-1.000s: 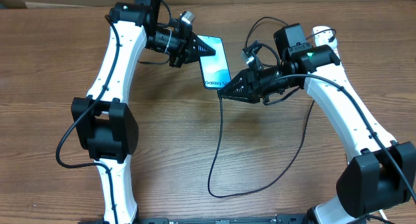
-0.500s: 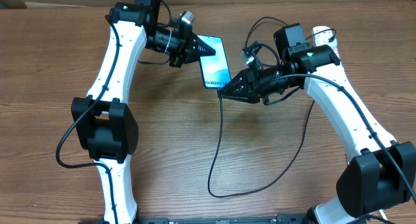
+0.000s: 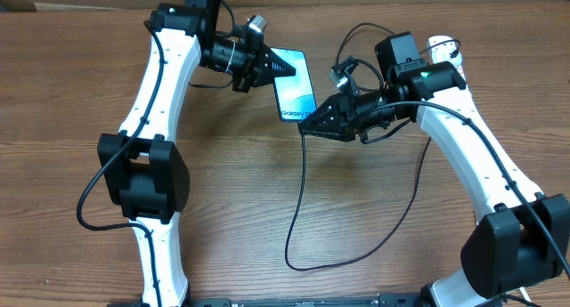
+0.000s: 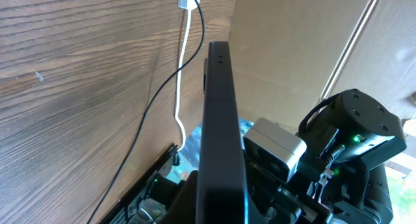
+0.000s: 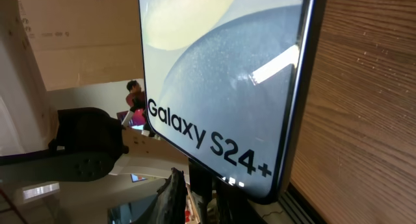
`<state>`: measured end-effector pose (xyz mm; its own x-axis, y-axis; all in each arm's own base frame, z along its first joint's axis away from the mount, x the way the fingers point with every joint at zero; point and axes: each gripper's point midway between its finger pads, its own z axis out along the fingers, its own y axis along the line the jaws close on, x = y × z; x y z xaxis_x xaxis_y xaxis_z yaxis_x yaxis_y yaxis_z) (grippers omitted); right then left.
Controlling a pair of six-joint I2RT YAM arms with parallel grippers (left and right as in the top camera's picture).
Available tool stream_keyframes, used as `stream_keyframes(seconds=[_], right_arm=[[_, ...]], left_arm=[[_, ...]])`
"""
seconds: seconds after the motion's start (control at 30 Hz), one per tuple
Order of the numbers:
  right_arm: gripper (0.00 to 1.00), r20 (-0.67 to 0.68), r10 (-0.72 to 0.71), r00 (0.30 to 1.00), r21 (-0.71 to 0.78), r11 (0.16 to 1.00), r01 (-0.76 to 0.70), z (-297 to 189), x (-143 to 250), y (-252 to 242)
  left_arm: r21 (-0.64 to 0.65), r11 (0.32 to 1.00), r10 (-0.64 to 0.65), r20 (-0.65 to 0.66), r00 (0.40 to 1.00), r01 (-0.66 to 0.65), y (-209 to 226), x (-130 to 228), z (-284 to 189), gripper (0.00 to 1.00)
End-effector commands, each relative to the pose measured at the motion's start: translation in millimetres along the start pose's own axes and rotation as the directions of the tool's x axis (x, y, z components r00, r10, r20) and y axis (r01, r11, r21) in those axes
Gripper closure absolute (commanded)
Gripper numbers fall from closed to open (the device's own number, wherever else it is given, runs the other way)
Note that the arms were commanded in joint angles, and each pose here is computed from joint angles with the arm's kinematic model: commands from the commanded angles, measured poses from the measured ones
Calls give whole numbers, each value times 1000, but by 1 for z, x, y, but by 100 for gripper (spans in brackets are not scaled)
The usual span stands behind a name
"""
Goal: Plug charger to phone and switch on socket
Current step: 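Hold the plug against the phone port while the left gripper holds the phone, then open the right gripper, release the USB-C plug, and withdraw right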
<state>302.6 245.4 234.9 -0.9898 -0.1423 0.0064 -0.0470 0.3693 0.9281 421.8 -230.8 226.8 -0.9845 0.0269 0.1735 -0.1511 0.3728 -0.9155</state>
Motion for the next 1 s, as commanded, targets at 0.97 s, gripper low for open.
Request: stream_keyframes(seconds=[0.97], right_arm=[[92,-2,-27,1000,-41,999,27,-3,2,14]], left_arm=[[104,994,24,-35,999,-20,-32,14,-3,96]])
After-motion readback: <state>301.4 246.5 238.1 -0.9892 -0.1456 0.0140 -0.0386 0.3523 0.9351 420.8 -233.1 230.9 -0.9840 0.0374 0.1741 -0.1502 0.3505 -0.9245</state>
